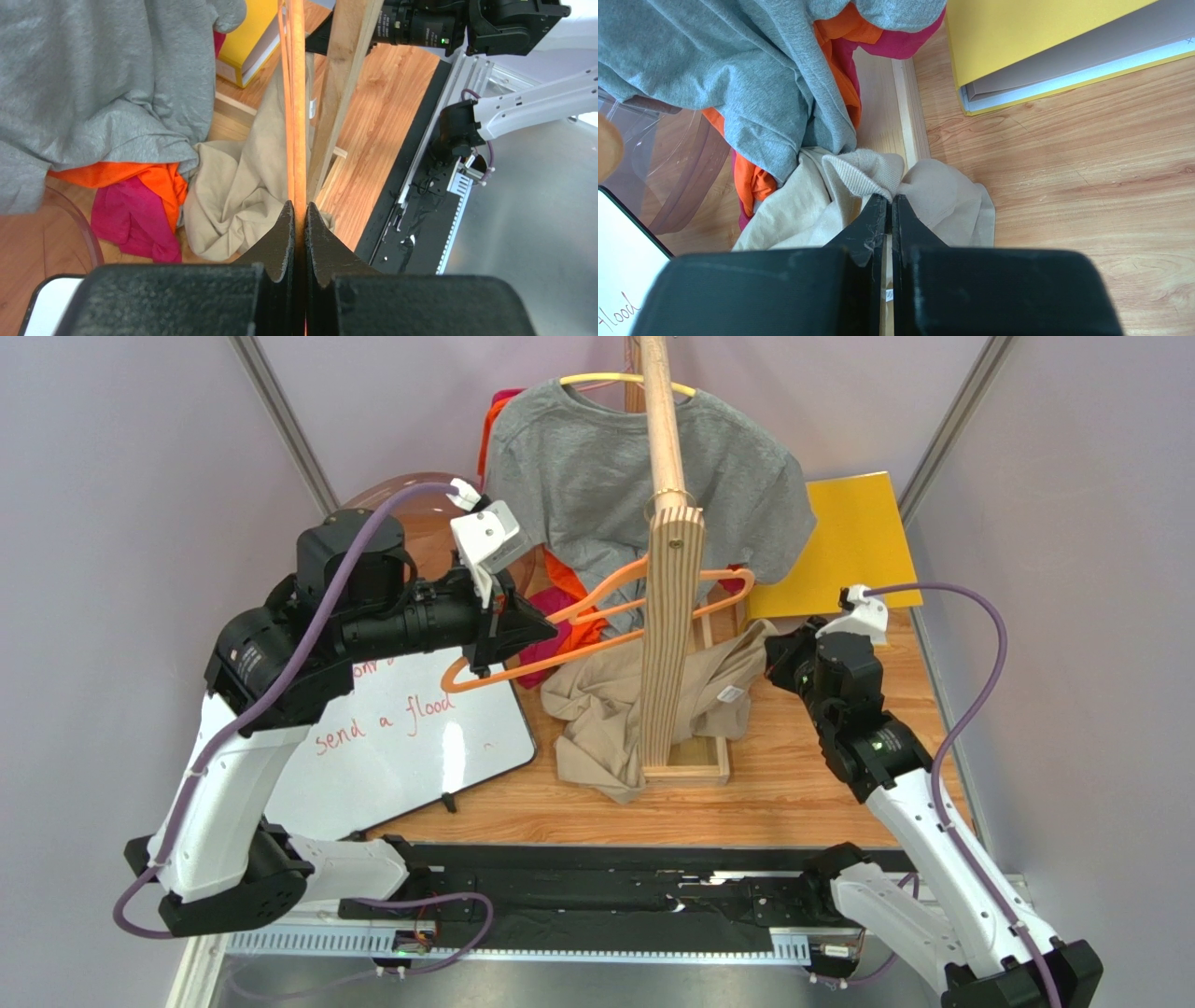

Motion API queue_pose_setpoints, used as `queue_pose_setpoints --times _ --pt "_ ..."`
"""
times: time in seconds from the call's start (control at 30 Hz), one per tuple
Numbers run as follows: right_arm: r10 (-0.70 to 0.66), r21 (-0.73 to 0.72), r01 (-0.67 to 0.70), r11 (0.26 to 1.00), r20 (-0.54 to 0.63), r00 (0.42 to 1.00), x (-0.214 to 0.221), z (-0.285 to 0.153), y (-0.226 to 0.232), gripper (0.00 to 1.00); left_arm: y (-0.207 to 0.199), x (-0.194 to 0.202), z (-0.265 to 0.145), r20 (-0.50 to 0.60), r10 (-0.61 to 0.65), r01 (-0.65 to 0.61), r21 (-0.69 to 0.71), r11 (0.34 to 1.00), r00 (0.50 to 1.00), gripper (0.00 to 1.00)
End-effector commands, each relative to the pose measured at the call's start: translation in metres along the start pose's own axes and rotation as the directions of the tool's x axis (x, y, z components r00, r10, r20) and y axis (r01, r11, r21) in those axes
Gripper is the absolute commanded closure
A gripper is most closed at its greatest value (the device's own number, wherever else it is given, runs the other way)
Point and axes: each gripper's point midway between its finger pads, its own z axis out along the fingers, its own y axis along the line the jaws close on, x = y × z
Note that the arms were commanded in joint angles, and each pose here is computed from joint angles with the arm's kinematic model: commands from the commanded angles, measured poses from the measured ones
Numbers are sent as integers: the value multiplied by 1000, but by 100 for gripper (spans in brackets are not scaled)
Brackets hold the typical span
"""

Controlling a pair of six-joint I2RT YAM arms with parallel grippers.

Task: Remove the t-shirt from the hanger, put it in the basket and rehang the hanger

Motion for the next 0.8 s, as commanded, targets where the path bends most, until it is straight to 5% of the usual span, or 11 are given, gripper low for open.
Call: queue_pose_setpoints --times 0.0,0.1,0.23,0.37,0.43,0.6,0.77 --pt "8 -39 -6 999 71 997 -18 -3 8 100 -10 -4 -8 44 50 -52 46 998 998 100" --pt "13 -58 -9 998 61 998 -19 -3 14 100 -1 9 -5 8 29 -29 -1 1000 1000 100" --pt "30 -88 -25 996 54 998 -20 -3 21 100 14 19 -8 -6 -32 31 -106 994 999 66" --pt "24 -101 -21 995 30 999 -17 0 26 100 27 17 -31 59 -67 79 -228 970 996 48" --pt "30 -108 -27 994 26 999 -15 1 26 100 32 20 -37 73 -103 119 -274 954 992 28" --pt "28 -113 -26 993 16 999 -14 3 29 100 59 24 -83 209 -142 227 -479 848 968 25" --pt "51 -139 -51 989 -2 999 -9 6 33 100 94 73 -97 320 -245 400 -651 645 915 26"
